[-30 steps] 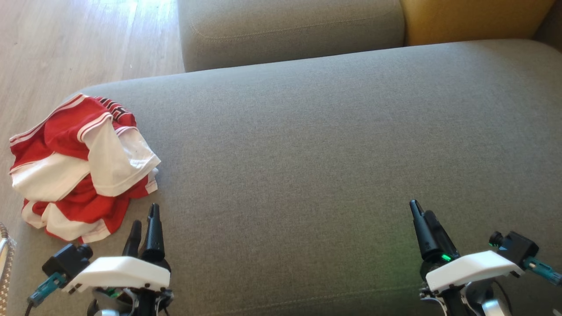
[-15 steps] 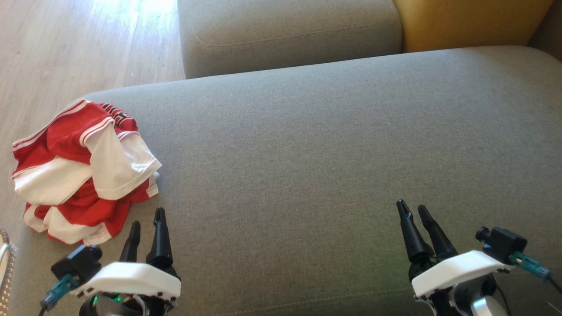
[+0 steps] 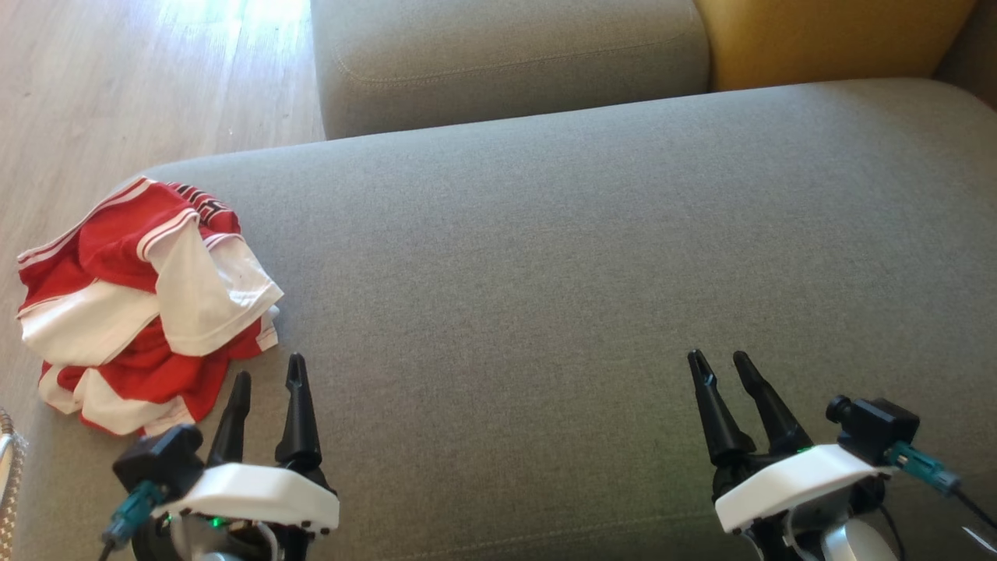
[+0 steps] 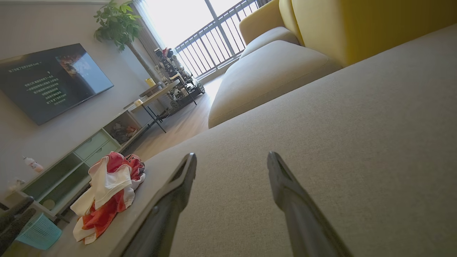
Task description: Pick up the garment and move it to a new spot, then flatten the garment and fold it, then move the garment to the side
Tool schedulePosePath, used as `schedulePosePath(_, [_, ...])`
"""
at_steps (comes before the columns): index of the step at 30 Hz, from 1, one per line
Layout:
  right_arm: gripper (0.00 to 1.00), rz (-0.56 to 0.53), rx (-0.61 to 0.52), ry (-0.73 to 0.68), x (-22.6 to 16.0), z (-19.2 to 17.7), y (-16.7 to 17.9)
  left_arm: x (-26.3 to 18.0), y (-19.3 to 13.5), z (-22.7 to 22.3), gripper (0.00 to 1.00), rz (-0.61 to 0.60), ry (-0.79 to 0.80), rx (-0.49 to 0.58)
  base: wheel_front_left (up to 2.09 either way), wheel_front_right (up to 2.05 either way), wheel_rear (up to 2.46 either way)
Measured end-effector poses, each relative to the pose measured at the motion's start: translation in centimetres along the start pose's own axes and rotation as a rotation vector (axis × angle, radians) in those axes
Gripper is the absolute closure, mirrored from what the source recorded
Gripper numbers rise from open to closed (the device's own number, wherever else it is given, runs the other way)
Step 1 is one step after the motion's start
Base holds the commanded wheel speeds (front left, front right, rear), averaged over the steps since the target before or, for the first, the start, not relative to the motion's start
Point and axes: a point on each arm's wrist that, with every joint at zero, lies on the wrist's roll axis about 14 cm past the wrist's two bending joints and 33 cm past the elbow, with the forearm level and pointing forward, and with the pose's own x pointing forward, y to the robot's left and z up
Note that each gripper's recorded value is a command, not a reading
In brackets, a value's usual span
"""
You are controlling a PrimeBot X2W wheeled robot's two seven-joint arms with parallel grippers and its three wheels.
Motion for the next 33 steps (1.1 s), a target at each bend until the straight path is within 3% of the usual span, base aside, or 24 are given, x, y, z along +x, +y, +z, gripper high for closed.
schedulePosePath(15, [0.0, 0.061, -0.177, -0.033, 0.1, 0.5, 1.5, -0.3, -2.6, 1.0, 0.0, -0.094, -0.077, 0.183, 0.0, 0.0, 0.0])
schedulePosePath(33, [0.0, 0.1, -0.411, -0.076, -0.1, 1.3, 2.1, -1.4, -3.4, -0.1, 0.0, -0.154, -0.102, 0.352, 0.0, 0.0, 0.0])
